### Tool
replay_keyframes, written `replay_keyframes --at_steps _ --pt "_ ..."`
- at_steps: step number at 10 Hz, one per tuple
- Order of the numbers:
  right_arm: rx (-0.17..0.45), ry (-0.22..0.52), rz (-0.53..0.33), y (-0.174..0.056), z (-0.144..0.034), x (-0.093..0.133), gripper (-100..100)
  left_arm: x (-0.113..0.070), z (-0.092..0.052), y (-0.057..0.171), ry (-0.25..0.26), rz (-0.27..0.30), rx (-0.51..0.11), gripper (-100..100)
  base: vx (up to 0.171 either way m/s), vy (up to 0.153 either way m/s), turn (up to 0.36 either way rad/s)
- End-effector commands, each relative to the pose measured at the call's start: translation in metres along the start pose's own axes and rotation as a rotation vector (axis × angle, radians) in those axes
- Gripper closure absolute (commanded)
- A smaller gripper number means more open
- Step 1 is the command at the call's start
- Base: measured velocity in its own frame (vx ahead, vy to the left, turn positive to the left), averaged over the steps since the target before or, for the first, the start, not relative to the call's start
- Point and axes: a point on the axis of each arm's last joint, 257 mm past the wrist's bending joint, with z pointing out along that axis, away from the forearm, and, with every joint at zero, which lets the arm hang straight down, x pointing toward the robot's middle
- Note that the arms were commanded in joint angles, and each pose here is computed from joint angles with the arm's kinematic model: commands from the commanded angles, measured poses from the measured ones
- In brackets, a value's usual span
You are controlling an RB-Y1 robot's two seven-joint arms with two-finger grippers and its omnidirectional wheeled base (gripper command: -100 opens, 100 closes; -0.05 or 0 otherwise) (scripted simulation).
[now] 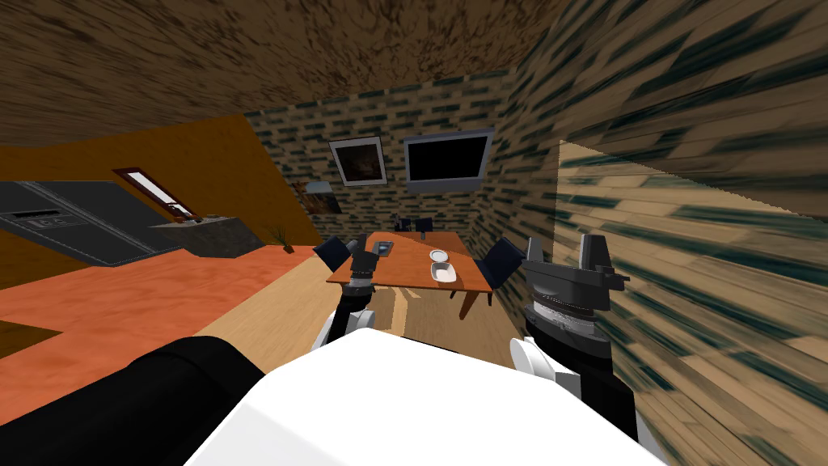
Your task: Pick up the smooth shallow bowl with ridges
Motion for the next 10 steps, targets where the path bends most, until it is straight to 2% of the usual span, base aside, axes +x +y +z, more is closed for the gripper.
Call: replay_keyframes --at_steps 1,5,10 --pt "0.000 0.000 0.000 0.000 0.000 0.000 0 0.002 -0.001 0.006 0.024 0.011 -0.018 -100 0.002 -0.015 0.006" --pt "0.000 0.000 0.000 0.000 0.000 0.000 0 0.003 -0.004 0.043 0.073 0.043 -0.118 -100 -0.004 -0.058 0.014" --pt "0.000 0.000 0.000 0.000 0.000 0.000 0 -0.009 -0.016 0.112 0.079 0.076 -0.306 -100 -0.019 -0.095 0.031"
